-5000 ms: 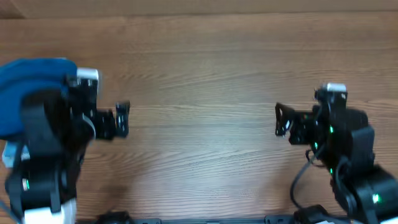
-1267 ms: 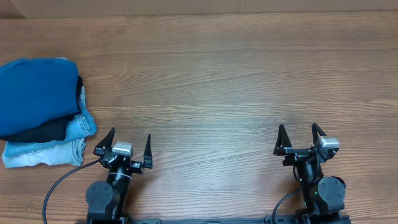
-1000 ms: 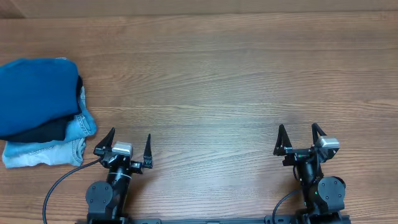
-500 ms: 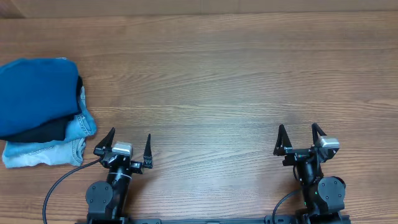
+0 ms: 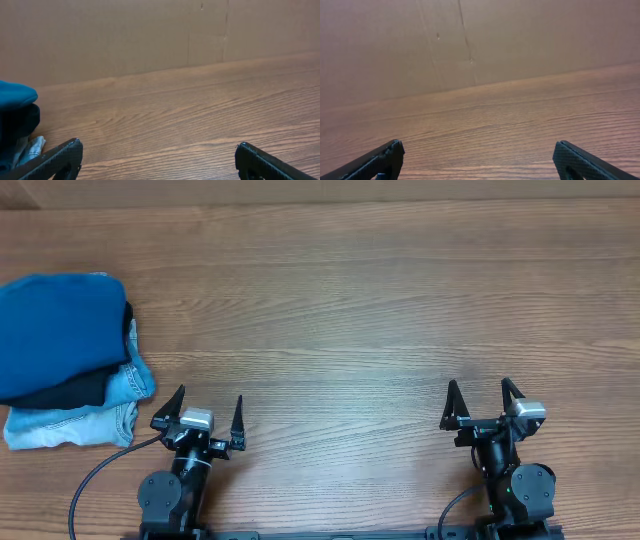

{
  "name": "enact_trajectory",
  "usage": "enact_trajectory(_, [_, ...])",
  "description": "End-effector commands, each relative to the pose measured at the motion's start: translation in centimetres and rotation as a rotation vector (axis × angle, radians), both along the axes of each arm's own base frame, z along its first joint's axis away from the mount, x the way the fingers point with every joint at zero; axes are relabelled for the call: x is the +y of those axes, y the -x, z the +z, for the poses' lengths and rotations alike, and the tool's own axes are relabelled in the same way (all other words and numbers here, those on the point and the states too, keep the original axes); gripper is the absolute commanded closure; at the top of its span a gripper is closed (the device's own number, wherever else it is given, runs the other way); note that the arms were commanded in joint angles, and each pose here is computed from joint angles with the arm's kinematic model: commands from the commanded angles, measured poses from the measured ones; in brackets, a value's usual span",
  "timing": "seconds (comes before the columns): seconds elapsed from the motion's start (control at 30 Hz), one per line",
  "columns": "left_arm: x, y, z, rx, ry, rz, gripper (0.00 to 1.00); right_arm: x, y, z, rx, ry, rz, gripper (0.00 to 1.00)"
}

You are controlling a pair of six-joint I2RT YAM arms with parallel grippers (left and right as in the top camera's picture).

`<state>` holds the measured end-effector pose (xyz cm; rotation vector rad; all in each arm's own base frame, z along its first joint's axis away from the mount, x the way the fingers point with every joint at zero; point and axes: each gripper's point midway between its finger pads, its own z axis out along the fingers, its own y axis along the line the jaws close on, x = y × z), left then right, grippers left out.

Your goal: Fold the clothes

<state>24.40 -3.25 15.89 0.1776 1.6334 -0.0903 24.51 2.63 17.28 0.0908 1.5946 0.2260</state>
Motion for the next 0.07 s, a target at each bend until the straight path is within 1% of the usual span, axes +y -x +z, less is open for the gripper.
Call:
enact_trajectory(0.0, [0.17, -0.01, -0.06, -0.003, 0.012, 0.013, 0.00, -0.07, -0.02, -0.21, -0.002, 0.003, -0.001, 0.00])
enact_trajectory(0.03, [0.16, -0.01, -0.06, -0.003, 0.012, 0.013, 0.00, -0.07, -0.02, -0.21, -0.002, 0.003, -0.001, 0.00])
